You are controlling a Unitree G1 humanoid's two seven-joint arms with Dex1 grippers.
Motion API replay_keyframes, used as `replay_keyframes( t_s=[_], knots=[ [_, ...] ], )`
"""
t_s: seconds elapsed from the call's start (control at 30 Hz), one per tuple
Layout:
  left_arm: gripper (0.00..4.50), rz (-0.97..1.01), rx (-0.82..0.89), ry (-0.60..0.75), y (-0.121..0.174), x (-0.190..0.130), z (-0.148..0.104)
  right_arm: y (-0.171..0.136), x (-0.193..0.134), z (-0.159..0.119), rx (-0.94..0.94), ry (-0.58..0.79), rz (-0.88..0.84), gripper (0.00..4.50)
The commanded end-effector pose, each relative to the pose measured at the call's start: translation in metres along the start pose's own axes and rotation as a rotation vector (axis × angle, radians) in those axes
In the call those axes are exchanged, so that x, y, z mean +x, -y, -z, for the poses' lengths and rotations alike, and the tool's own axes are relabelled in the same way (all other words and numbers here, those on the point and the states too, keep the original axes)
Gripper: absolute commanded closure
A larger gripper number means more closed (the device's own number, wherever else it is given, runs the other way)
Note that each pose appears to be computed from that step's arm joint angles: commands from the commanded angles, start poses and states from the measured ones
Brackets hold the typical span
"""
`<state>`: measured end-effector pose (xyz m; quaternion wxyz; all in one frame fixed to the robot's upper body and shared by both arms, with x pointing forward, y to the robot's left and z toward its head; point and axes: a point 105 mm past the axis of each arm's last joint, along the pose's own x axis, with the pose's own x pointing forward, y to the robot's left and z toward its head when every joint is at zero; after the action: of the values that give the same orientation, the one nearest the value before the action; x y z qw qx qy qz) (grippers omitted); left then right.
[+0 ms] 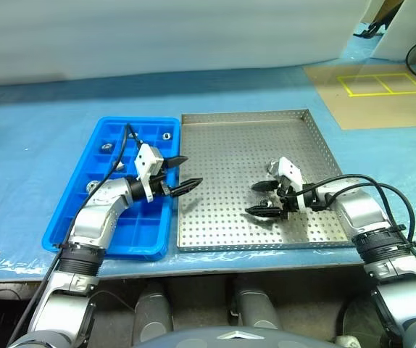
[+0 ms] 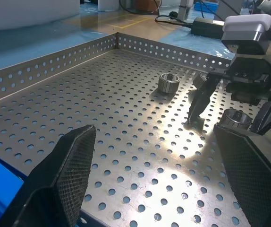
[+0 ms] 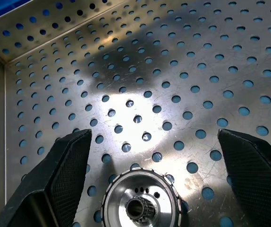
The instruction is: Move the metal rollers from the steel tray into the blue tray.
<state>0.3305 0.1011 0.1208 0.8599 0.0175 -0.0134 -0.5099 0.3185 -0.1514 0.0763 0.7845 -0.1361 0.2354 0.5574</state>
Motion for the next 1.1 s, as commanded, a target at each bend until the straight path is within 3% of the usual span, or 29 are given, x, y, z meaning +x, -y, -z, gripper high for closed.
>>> replay_keyframes(
  t_s=[0.03, 0.37, 0.63, 0.83, 0.9, 0.97, 1.1],
  knots=[
    [0.26, 0.004, 0.038, 0.024, -0.003, -0.001, -0.007, 0.002, -0.002, 0.002, -0.044, -0.052, -0.006, 0.05],
    [0.26, 0.009, 0.034, 0.010, -0.007, -0.006, 0.002, -0.001, 0.001, 0.007, -0.060, -0.106, -0.034, 0.05],
    [0.26, 0.036, 0.033, 0.016, -0.002, 0.004, -0.002, 0.035, 0.015, -0.060, -0.110, 0.227, 0.151, 0.05],
    [0.26, 0.043, 0.037, 0.015, 0.001, 0.009, -0.010, 0.050, 0.019, -0.088, -0.164, 0.378, 0.269, 0.05],
    [0.26, 0.047, 0.038, 0.015, 0.002, 0.011, -0.012, 0.066, 0.018, -0.088, -0.180, 0.365, 0.383, 0.05],
    [0.26, 0.050, 0.037, 0.014, 0.003, 0.013, -0.014, 0.072, 0.018, -0.086, -0.100, 0.348, 0.356, 0.05],
    [0.26, 0.063, 0.038, 0.019, 0.007, 0.020, -0.022, 0.096, 0.007, -0.092, -0.040, 0.342, 0.474, 0.05]
  ],
)
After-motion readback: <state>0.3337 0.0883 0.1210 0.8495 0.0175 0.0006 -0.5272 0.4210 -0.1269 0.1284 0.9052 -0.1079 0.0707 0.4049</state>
